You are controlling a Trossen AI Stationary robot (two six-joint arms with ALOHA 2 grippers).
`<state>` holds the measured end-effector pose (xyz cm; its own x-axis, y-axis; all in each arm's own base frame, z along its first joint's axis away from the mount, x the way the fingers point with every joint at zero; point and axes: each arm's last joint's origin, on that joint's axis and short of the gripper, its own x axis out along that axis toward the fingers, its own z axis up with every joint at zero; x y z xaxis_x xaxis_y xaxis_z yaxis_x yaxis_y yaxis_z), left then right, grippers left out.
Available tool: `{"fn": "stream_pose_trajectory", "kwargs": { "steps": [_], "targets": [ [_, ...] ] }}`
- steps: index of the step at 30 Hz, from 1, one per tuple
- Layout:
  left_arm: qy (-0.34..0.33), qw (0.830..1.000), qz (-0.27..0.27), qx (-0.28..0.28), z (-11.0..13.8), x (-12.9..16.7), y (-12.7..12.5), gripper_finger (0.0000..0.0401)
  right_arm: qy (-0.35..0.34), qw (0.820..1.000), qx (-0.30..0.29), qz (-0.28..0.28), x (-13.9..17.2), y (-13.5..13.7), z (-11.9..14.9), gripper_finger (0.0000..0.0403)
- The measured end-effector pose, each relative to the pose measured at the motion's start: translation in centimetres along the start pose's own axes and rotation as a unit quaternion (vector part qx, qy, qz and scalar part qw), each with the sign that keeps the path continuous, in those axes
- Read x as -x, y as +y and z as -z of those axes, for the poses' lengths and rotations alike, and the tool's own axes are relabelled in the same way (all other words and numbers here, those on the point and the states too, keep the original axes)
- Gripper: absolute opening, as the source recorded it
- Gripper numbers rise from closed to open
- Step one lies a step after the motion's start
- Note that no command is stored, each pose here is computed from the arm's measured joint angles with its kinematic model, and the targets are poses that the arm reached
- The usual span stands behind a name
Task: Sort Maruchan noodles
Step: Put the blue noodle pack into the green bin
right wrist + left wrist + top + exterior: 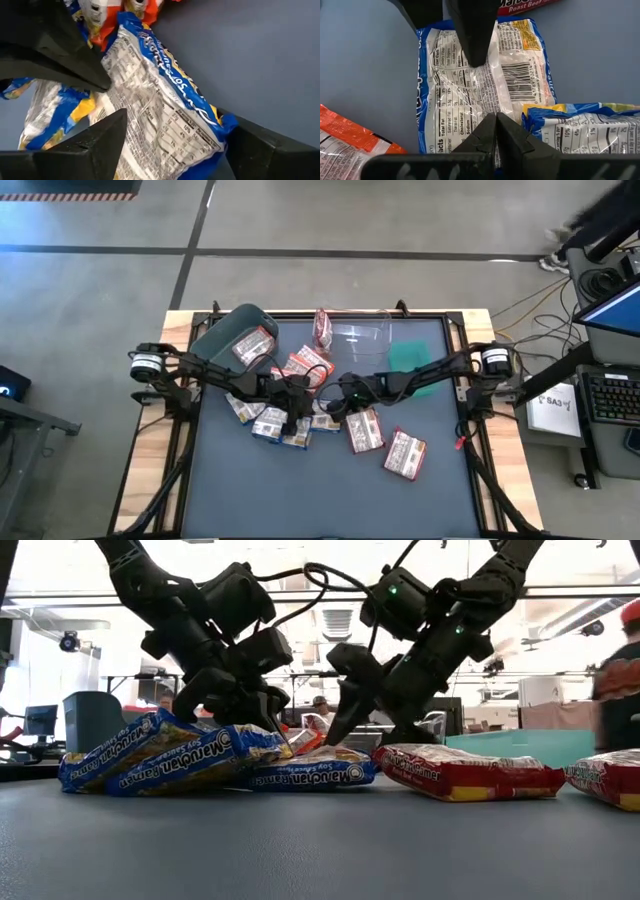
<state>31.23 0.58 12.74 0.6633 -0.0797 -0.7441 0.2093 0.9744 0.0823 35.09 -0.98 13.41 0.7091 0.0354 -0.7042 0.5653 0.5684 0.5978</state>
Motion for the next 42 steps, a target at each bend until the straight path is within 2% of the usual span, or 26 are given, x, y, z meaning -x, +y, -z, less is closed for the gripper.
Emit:
{"fn": "stream_pose_trajectory", "kwargs": {
  "steps": [7,12,24,34,39,42],
  "targets": [
    [-0.001,1.0,0.0,0.004,0.0,0.0,0.0,0.0,-0.007,1.0,-0.008,-0.01,-1.3,-0.4,0.2,0.0226],
    [-0.009,1.0,-0.003,0.003,-0.2,0.5,0.0,0.0,-0.013,1.0,-0.001,-0.019,-1.1,-0.1,0.0,0.0193],
    [-0.029,1.0,-0.011,0.001,-0.8,1.3,0.1,0.0,-0.041,0.997,0.05,-0.044,0.8,1.3,-0.8,0.0181],
    [-0.035,0.999,-0.013,0.004,-1.0,1.4,0.1,0.0,-0.044,0.997,0.047,-0.045,0.7,1.3,-0.9,0.0112],
    [-0.056,0.998,-0.026,0.004,-1.7,2.1,0.3,0.0,-0.041,0.997,0.048,-0.053,0.9,1.5,-0.9,0.0104],
    [-0.079,0.996,-0.037,-0.003,-2.5,3.6,0.4,0.0,-0.035,0.997,0.05,-0.057,0.9,1.5,-0.8,0.0103]
  ]
}}
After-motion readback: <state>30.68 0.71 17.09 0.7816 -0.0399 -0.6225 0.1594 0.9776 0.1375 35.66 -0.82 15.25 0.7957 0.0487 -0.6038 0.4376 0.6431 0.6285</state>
